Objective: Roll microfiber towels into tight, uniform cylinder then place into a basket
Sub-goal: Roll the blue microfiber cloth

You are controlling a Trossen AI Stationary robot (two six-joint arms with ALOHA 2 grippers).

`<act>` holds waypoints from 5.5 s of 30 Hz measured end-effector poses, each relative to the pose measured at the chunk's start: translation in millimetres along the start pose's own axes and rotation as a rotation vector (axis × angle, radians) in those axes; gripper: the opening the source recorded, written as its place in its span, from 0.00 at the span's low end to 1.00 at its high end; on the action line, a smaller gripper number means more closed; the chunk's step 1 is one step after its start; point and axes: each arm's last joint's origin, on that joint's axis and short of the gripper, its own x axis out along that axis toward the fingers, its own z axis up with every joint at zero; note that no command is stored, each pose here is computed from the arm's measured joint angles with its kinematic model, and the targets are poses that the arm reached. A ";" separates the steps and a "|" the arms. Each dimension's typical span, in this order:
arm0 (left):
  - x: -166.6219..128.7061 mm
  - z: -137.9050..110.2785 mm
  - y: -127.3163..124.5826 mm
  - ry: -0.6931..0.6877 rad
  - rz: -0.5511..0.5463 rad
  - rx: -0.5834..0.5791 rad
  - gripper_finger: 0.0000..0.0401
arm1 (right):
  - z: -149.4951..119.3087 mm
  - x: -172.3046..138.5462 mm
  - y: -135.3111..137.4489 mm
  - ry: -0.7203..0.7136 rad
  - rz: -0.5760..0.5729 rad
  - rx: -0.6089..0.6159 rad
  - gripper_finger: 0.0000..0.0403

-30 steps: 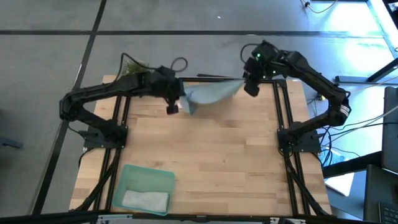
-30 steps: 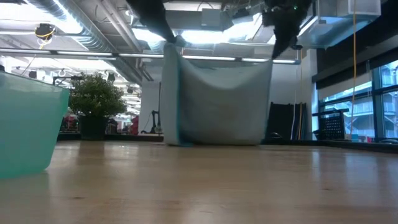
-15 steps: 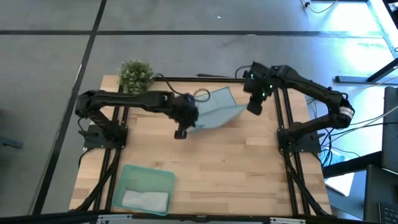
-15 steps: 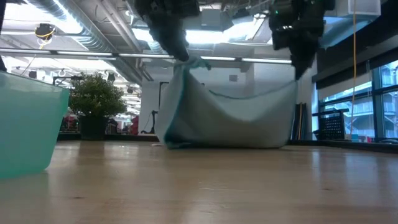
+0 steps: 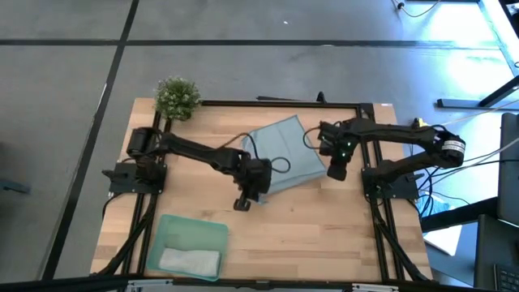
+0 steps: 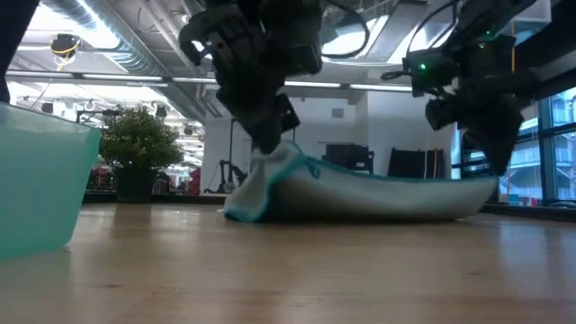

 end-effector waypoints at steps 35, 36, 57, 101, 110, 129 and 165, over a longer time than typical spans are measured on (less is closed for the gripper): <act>27.3 1.0 -30.6 0.117 -0.043 -0.176 0.18 | 18.2 -3.4 24.2 -0.159 0.145 -0.200 0.31; 20.6 0.7 -31.1 0.137 -0.042 -0.172 0.18 | 20.4 -6.1 25.0 -0.177 0.144 -0.214 0.31; -69.0 -37.0 99.6 0.108 0.489 -0.700 0.18 | 51.3 54.3 10.5 -0.225 0.108 -0.225 0.31; -47.6 -46.9 84.6 0.240 0.395 -0.631 0.18 | 48.9 11.2 50.1 -0.131 0.350 -0.422 0.27; -47.6 -46.8 84.7 0.253 0.385 -0.555 0.18 | 48.6 43.8 111.5 -0.335 0.395 -0.478 0.27; -47.1 -45.7 84.3 0.236 0.364 -0.582 0.18 | 22.2 84.4 125.6 -0.426 0.320 -0.637 0.27; -47.2 -45.4 84.6 0.253 0.348 -0.459 0.18 | 56.2 139.1 135.1 -0.457 0.464 -0.214 0.01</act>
